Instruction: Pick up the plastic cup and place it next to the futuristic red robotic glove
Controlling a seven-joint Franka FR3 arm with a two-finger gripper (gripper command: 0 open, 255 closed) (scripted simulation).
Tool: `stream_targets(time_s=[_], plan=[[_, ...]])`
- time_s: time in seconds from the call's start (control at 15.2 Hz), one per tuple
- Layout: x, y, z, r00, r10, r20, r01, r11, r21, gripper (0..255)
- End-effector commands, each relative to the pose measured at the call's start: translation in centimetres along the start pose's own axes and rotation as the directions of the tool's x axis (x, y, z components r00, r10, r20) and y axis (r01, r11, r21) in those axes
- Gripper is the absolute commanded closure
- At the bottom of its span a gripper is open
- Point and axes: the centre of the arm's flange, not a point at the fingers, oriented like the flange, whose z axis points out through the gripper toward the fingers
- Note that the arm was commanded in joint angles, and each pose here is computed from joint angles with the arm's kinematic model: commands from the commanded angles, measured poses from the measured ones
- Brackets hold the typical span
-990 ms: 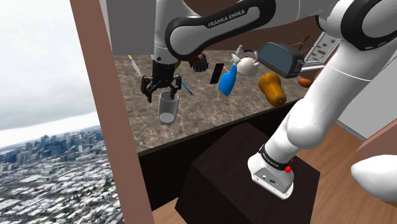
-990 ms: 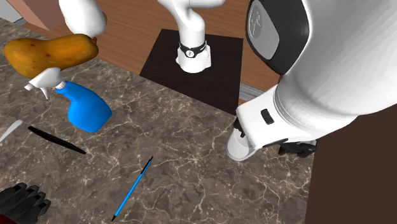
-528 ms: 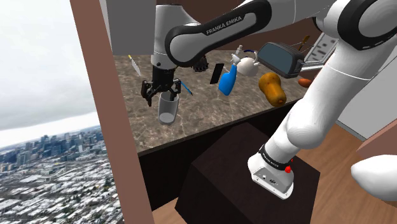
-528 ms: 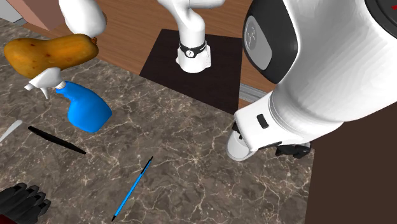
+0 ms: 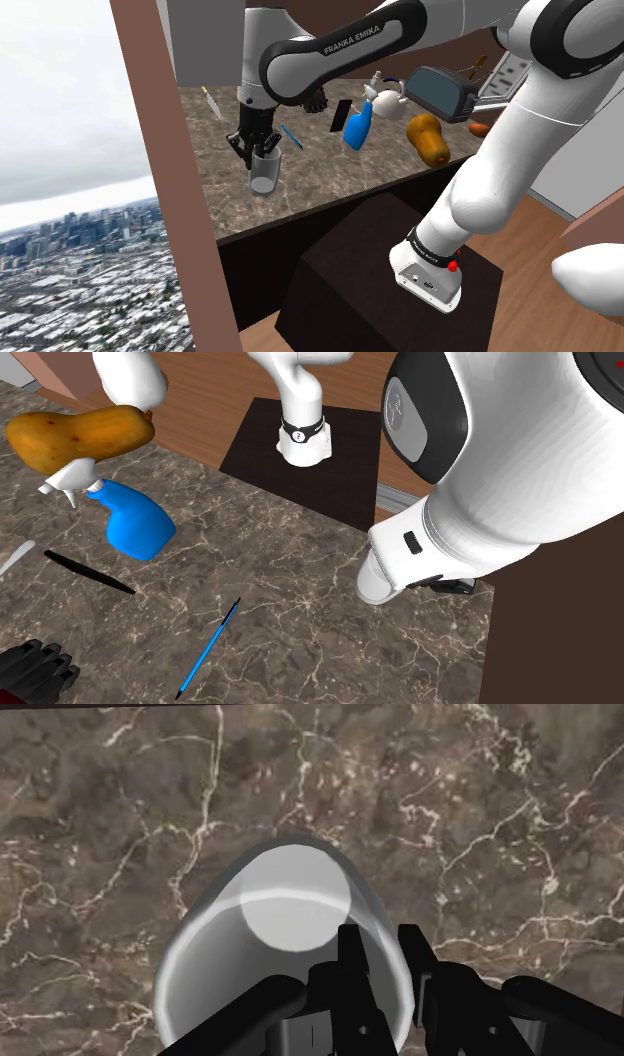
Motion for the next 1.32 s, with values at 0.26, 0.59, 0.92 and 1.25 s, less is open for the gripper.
stream_targets(time_s=[0.26, 0.59, 0.92, 1.25], plan=[[0.0, 0.0, 0.0, 1.0, 0.0, 0.0, 0.0, 1.0, 0.0, 255], [-0.2, 0.0, -2.6, 1.0, 0.0, 0.0, 0.0, 1.0, 0.0, 255], [-0.4, -0.1, -5.2, 1.0, 0.0, 0.0, 0.0, 1.0, 0.0, 255], [-0.6, -0.1, -7.9, 1.0, 0.0, 0.0, 0.0, 1.0, 0.0, 255]])
